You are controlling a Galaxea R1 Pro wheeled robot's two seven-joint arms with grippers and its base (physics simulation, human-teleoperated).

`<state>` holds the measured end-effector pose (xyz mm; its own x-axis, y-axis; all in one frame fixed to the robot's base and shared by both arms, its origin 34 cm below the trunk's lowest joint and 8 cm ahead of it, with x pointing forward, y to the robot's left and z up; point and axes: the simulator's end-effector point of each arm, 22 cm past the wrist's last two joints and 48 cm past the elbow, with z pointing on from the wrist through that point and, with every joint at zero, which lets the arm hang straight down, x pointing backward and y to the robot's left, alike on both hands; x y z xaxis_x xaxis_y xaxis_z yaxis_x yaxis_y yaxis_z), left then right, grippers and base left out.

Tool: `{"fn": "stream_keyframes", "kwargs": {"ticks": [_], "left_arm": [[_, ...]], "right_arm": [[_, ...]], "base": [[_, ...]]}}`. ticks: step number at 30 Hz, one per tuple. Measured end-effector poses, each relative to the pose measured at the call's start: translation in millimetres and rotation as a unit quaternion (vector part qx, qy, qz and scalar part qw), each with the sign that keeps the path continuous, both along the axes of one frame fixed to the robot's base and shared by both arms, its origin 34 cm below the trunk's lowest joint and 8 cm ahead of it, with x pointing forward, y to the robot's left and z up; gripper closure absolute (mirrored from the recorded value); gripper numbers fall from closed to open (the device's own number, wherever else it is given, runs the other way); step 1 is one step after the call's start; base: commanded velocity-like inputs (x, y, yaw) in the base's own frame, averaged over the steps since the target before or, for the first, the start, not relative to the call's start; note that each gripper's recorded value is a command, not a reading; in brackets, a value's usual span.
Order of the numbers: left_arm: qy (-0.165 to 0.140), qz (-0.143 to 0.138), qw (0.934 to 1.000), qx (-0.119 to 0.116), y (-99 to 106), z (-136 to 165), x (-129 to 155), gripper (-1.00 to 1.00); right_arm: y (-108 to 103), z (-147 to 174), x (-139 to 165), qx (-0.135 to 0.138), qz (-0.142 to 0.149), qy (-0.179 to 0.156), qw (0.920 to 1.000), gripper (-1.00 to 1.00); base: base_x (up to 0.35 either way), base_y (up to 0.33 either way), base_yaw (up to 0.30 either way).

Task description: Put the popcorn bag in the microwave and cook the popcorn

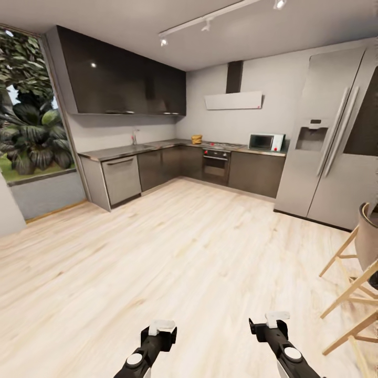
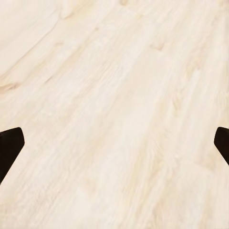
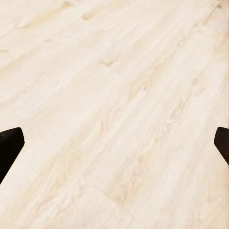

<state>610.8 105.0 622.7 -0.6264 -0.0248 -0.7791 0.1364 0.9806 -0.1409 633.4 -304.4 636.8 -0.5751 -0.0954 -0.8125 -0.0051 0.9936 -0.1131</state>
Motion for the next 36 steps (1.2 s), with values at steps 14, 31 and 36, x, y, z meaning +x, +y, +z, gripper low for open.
{"fn": "stream_keyframes", "kwargs": {"ticks": [14, 31, 36], "left_arm": [[0.001, 0.0, 1.0, 0.0, 0.2, -0.8, -0.3, -1.0], [0.001, 0.001, 1.0, 0.0, 0.2, -0.8, -0.3, -1.0], [0.001, 0.0, 1.0, 0.0, 0.1, -0.7, -0.2, -1.0]], "right_arm": [[1.2, -1.1, -0.4, 0.0, 0.001, 0.001, 1.0, -1.0], [0.8, -0.9, -0.4, 0.0, 0.001, 0.001, 1.0, -1.0], [0.4, -0.7, -0.2, 0.001, 0.0, 0.001, 1.0, -1.0]], "base": [[0.349, 0.005, -0.011], [0.349, 0.075, -0.125], [0.349, 0.078, -0.299]]}}
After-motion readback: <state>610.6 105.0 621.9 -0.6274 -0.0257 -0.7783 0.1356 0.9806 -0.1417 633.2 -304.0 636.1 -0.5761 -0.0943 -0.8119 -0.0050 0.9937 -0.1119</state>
